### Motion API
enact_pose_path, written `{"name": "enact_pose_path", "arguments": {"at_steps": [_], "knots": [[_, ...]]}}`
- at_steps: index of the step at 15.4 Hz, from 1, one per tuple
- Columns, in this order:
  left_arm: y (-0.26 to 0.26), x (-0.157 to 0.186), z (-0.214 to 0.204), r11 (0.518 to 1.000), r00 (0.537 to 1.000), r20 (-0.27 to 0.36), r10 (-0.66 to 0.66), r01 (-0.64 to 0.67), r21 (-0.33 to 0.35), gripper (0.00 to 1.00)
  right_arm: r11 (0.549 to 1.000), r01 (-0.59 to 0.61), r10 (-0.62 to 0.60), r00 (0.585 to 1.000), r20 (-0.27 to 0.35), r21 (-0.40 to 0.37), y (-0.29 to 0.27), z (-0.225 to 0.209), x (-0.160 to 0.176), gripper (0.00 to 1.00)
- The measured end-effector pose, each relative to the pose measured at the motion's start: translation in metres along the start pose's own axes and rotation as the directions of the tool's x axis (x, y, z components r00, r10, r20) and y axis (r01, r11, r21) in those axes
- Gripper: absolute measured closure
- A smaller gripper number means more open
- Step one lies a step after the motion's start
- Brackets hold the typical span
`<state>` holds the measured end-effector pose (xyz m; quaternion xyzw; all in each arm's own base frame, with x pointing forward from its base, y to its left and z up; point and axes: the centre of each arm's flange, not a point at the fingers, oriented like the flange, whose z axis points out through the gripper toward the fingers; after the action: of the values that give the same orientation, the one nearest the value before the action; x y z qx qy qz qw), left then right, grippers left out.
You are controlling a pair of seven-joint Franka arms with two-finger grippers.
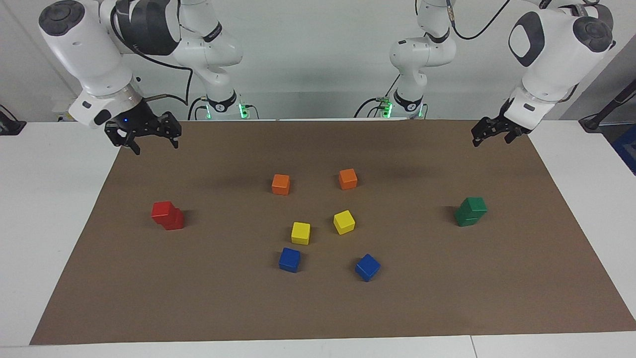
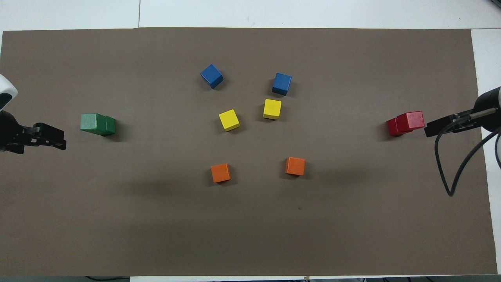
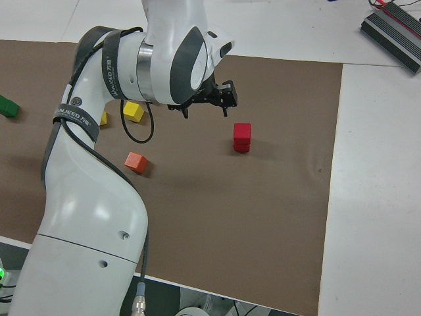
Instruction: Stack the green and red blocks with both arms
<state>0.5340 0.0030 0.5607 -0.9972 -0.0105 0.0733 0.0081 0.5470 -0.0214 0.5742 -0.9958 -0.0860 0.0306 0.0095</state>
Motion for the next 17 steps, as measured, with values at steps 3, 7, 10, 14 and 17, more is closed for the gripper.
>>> {"name": "enact_pose_path", "arguments": {"at_steps": [3, 7, 10, 14, 17], "knots": [[0.005, -0.001, -0.01, 1.0, 1.0, -0.018, 0.009, -0.009, 0.001, 0.0, 0.999, -0.033, 0.033, 0.999, -0.005, -0.01, 0.001, -0.003, 0.0, 0.0], [0.014, 0.0, -0.019, 1.0, 0.999, -0.041, 0.026, -0.026, 0.004, 0.0, 0.998, -0.061, 0.061, 0.998, -0.008, -0.014, -0.007, -0.004, 0.002, 0.0], [0.014, 0.0, -0.02, 1.0, 0.999, -0.045, 0.021, -0.021, 0.003, 0.0, 0.997, -0.074, 0.074, 0.997, -0.01, -0.015, -0.003, -0.005, 0.001, 0.0], [0.012, 0.001, -0.02, 1.0, 0.999, -0.048, 0.009, -0.009, 0.002, 0.0, 0.996, -0.094, 0.094, 0.996, -0.01, -0.013, 0.008, -0.005, -0.001, 0.0], [0.013, 0.001, -0.02, 1.0, 0.999, -0.051, 0.007, -0.007, -0.004, 0.0, 0.996, -0.091, 0.091, 0.996, -0.01, -0.013, 0.007, -0.005, -0.001, 0.0]]}}
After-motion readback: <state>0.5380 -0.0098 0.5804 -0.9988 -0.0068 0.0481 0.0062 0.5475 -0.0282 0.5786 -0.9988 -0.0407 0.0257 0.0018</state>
